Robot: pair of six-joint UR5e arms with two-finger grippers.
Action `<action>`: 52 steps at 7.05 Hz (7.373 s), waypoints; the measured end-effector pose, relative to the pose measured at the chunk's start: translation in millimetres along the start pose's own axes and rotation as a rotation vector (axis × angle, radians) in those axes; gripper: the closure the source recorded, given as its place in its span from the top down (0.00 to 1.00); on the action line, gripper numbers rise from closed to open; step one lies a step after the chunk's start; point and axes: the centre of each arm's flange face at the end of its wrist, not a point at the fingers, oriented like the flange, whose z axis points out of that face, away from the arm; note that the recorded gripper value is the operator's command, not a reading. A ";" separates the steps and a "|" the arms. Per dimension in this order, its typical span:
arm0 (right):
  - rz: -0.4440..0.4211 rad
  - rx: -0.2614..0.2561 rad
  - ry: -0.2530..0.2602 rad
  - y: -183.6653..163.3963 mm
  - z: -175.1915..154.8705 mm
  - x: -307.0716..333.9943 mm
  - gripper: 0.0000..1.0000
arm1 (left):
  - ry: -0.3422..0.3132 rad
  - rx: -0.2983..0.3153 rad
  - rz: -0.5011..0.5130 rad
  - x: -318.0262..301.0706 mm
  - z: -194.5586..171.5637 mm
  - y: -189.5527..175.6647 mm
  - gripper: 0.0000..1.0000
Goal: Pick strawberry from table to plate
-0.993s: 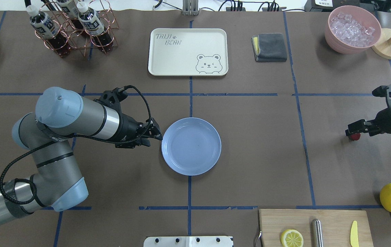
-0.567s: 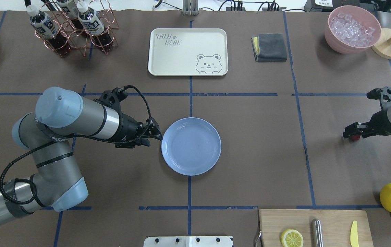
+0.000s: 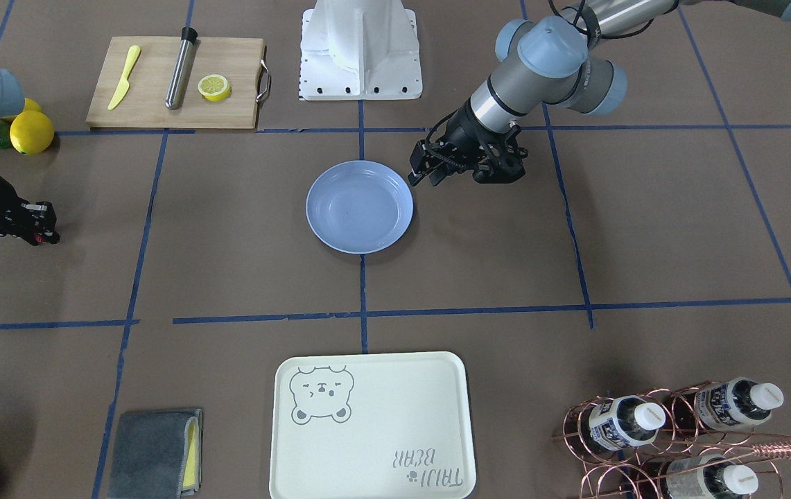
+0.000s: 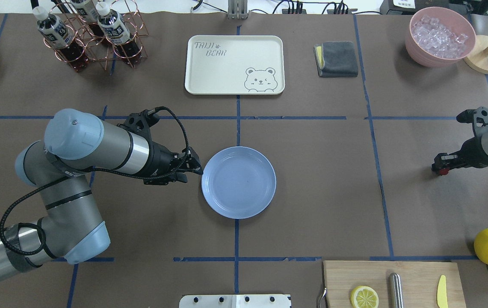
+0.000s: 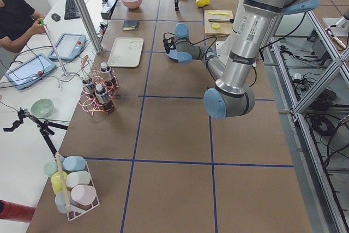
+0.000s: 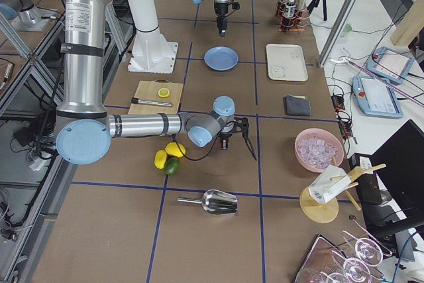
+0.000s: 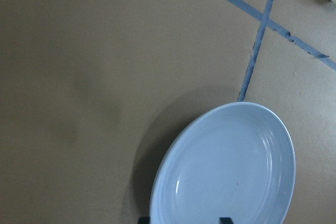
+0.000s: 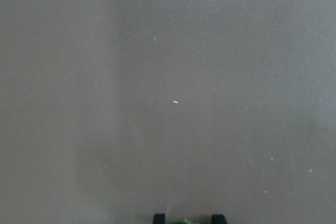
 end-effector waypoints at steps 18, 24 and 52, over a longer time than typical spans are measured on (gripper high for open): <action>0.358 0.135 -0.101 13.2 29.9 -563.0 0.00 | -0.160 0.270 0.356 -160.4 -176.6 -109.2 0.55; 0.350 0.108 -0.029 25.6 28.0 -560.3 0.11 | -0.162 0.267 0.353 -160.9 -174.5 -109.4 0.55; -0.202 -0.051 0.066 -41.0 -214.1 190.2 1.00 | -0.510 -0.015 0.540 -342.6 -399.0 -242.1 1.00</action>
